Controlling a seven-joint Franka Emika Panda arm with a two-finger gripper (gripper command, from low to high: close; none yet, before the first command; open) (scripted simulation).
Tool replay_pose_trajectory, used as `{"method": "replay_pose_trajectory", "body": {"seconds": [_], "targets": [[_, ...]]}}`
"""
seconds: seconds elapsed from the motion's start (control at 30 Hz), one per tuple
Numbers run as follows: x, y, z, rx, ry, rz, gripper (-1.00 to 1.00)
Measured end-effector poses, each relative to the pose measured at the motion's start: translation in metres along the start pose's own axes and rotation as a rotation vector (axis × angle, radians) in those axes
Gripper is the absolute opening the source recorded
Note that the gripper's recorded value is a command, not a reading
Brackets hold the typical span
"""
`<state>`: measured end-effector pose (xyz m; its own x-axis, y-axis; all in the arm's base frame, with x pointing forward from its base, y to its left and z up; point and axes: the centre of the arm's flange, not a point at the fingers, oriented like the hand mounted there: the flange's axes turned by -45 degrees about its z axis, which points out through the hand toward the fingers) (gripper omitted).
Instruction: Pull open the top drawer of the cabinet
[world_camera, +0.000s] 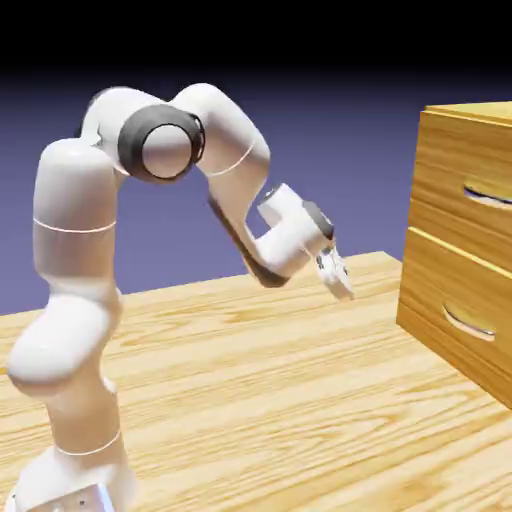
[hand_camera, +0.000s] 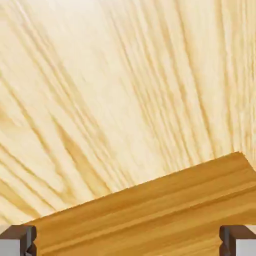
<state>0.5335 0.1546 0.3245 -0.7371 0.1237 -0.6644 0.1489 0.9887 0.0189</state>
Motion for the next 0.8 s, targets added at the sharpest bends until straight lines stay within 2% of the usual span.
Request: {"method": "replay_pose_trajectory", "body": {"seconds": [0.23,0.47,0.63,0.8], "targets": [[-0.019,0.013,0.017,-0.059,-0.121,-0.474,1.0],[-0.057,0.011,0.025,-0.047,-0.317,-0.88,1.0],[-0.096,-0.004,0.026,0.037,-0.481,-1.125,1.0],[-0.142,-0.033,0.023,0.2,-0.636,-1.33,1.0]]}}
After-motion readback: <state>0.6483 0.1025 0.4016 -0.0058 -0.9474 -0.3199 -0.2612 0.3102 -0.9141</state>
